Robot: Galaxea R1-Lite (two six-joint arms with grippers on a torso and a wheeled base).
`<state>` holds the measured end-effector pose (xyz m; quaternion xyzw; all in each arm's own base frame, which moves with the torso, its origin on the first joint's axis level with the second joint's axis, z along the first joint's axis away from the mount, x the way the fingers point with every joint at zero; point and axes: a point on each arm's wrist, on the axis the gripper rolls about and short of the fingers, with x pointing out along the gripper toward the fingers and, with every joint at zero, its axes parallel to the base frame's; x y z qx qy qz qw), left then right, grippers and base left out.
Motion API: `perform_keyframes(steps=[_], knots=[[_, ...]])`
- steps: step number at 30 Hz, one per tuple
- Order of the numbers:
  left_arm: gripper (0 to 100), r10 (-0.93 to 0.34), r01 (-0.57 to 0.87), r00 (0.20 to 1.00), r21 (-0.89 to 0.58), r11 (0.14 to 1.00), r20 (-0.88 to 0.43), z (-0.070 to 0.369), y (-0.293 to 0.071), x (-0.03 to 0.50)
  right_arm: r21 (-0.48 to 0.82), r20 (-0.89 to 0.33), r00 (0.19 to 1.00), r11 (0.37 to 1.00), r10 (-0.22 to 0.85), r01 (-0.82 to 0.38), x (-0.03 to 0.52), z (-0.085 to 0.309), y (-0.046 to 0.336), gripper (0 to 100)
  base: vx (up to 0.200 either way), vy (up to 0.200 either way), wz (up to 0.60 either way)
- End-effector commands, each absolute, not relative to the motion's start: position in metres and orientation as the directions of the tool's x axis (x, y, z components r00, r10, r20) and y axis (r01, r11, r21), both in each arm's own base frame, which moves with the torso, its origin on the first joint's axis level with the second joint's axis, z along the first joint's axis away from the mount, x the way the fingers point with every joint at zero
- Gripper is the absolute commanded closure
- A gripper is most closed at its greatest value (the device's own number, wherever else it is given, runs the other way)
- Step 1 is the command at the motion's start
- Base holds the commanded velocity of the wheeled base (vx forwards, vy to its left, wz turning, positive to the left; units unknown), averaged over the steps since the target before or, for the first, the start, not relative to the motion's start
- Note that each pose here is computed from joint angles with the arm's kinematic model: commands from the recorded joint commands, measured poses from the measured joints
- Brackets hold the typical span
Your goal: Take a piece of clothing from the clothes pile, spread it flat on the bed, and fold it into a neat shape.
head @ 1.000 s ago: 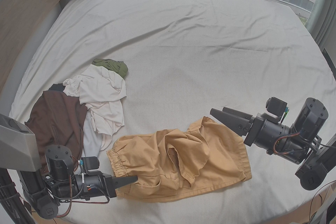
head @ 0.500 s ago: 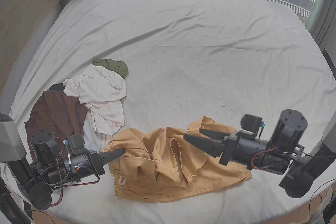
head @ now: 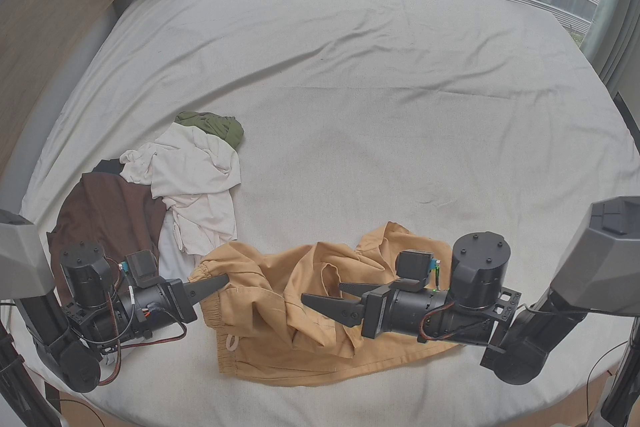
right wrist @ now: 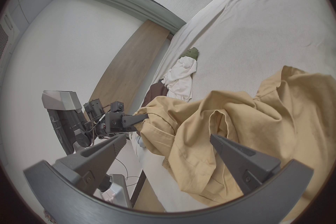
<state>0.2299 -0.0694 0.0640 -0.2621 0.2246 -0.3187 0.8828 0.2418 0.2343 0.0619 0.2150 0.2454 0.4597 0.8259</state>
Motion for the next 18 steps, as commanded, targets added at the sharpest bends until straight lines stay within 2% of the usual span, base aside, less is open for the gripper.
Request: perform_keyframes(steps=[1, 18], knots=[[100, -0.678, 0.438, 0.691, -0.603, 0.667, -0.248, 0.058, -0.07, 0.231, 0.586, -0.245, 0.45, 0.501, 0.858, -0.636, 0.251, 0.041, 0.242, 0, 0.0, 0.0, 0.0], [100, -0.678, 0.442, 0.694, -0.598, 0.668, -0.244, 0.059, -0.07, 0.231, 0.556, -0.279, 0.488, 0.554, 0.827, -0.62, 0.277, 0.014, 0.241, 0, 0.0, 0.0, 0.0]])
